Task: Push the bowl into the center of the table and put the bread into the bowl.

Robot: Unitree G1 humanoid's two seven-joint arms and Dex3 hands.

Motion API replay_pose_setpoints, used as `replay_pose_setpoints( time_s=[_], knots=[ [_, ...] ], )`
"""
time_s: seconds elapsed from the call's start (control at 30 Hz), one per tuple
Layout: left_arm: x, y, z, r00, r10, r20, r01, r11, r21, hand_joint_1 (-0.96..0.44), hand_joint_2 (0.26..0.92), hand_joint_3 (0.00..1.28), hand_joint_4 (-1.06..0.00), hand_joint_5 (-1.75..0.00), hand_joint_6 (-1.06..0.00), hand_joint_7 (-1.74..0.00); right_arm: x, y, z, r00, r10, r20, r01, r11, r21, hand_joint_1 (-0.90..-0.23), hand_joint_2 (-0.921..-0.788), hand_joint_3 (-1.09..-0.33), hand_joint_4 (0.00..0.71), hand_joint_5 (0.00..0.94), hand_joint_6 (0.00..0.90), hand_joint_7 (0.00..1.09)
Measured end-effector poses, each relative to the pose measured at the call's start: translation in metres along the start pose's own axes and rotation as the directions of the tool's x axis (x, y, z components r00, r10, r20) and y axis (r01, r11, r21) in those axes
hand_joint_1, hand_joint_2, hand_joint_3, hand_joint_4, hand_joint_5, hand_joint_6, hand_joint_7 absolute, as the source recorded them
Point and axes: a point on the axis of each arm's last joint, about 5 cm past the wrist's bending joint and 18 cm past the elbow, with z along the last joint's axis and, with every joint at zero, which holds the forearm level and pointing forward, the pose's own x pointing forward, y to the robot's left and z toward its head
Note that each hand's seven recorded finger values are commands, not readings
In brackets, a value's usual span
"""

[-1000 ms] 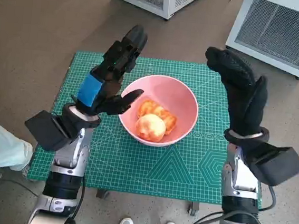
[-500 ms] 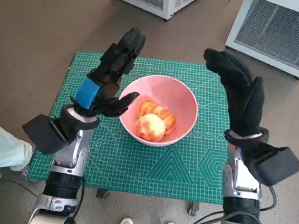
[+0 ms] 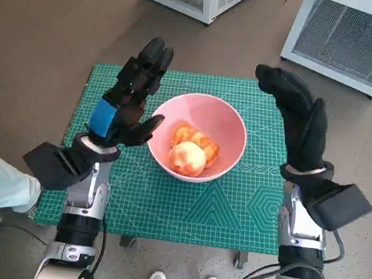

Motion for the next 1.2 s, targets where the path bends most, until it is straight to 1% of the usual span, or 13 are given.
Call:
replay_pose_setpoints(
  time_s=[0.3, 0.43, 0.6, 1.07, 1.2],
  knots=[
    [-0.005, 0.000, -0.007, 1.000, 0.015, -0.010, -0.015, 1.000, -0.015, -0.67, 0.921, 0.44, -0.14, -0.03, -0.07, -0.19, -0.0058, -0.002, -0.007, 1.000, -0.009, -0.024, 0.009, 1.000, -0.005, -0.725, -0.921, -0.770, 0.243, 0.000, 0.096, 0.45],
    [-0.007, -0.001, -0.010, 1.000, 0.021, -0.015, -0.021, 1.000, -0.022, -0.68, 0.921, 0.42, -0.15, -0.01, -0.02, -0.29, -0.0079, -0.002, -0.011, 0.999, -0.014, -0.037, 0.014, 1.000, -0.004, -0.724, -0.921, -0.772, 0.241, 0.000, 0.094, 0.45],
    [-0.010, -0.003, -0.014, 0.999, 0.028, -0.024, -0.029, 0.999, -0.030, -0.68, 0.921, 0.41, -0.16, -0.01, 0.00, -0.32, -0.0089, -0.002, -0.015, 0.999, -0.017, -0.045, 0.017, 1.000, -0.004, -0.720, -0.921, -0.775, 0.237, 0.000, 0.091, 0.45],
    [-0.010, -0.001, -0.019, 0.998, 0.053, -0.028, -0.054, 0.998, -0.031, -0.67, 0.921, 0.38, -0.17, -0.01, 0.00, -0.34, -0.0031, -0.002, -0.021, 0.999, -0.008, -0.044, 0.009, 1.000, 0.010, -0.731, -0.921, -0.778, 0.225, 0.000, 0.086, 0.45],
    [-0.010, -0.002, -0.020, 0.998, 0.062, -0.026, -0.063, 0.998, -0.027, -0.67, 0.921, 0.37, -0.17, -0.01, 0.00, -0.36, -0.0030, -0.003, -0.022, 0.999, -0.006, -0.047, 0.007, 1.000, 0.015, -0.730, -0.921, -0.778, 0.221, 0.000, 0.085, 0.45]
  ],
)
